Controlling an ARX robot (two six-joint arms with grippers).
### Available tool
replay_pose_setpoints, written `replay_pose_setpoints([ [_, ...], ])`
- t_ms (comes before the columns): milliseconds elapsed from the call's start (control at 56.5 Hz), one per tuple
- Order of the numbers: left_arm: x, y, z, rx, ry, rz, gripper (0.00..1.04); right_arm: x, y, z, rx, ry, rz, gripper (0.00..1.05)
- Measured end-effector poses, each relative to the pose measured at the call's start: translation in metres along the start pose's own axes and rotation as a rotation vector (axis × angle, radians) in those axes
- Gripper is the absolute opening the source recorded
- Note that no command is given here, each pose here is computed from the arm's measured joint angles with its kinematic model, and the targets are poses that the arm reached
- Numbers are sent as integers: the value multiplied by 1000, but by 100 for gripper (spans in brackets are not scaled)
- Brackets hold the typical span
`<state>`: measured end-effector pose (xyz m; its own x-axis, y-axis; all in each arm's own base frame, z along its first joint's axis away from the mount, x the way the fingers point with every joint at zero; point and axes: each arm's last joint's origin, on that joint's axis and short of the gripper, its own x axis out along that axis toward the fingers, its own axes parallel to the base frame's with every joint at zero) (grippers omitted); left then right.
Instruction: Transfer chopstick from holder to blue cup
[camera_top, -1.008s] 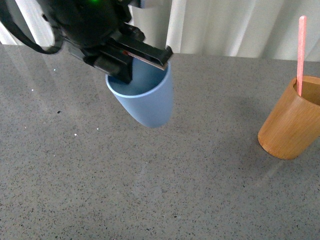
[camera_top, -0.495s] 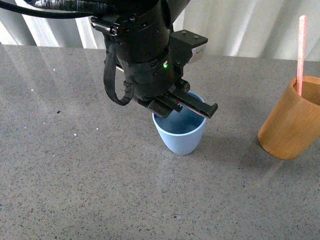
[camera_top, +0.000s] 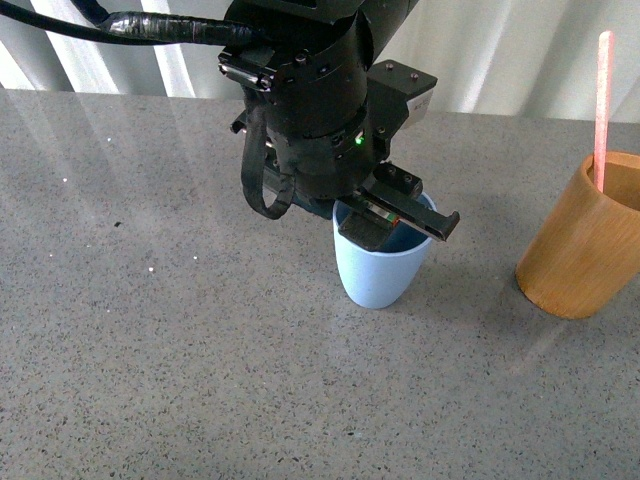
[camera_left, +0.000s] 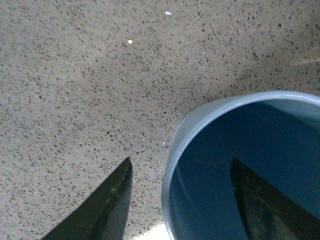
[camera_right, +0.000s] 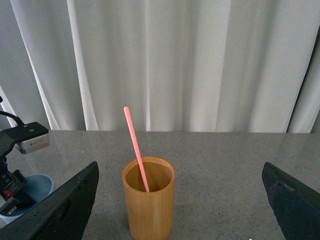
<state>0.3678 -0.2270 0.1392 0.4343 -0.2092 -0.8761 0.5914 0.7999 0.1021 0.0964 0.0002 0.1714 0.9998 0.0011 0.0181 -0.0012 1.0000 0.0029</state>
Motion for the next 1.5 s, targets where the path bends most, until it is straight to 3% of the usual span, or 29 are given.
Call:
replay_pose_setpoints([
  [106,-15,8,3,-21,-70,24,81,0,0,0,0,0,0,95],
  [248,-37,20,6,-39,-228,85,100,0,0,0,0,0,0,95],
  [336,-56,32,5,-72,-343,127,97,0,0,0,0,0,0,95],
  [407,-86,51,-3,-157,-517,209,98,0,0,0,0,0,0,95],
  [566,-138,73,-49,-339,-783,388,98,0,0,0,0,0,0,95],
  [655,-151,71,-70,-376,-834,416,98,0,0,0,0,0,0,95],
  [778,-150,71,-74,-385,-836,420,98,0,0,0,0,0,1,95],
  [973,-147,71,-117,-421,-996,494,66,0,0,0,0,0,-2,95],
  [1168,-156,72,-161,-434,-1006,516,36,0,0,0,0,0,2,95],
  [1327,-158,67,-194,-429,-998,504,3,0,0,0,0,0,0,95],
  [1504,-162,62,-220,-435,-997,516,4,0,0,0,0,0,0,95],
])
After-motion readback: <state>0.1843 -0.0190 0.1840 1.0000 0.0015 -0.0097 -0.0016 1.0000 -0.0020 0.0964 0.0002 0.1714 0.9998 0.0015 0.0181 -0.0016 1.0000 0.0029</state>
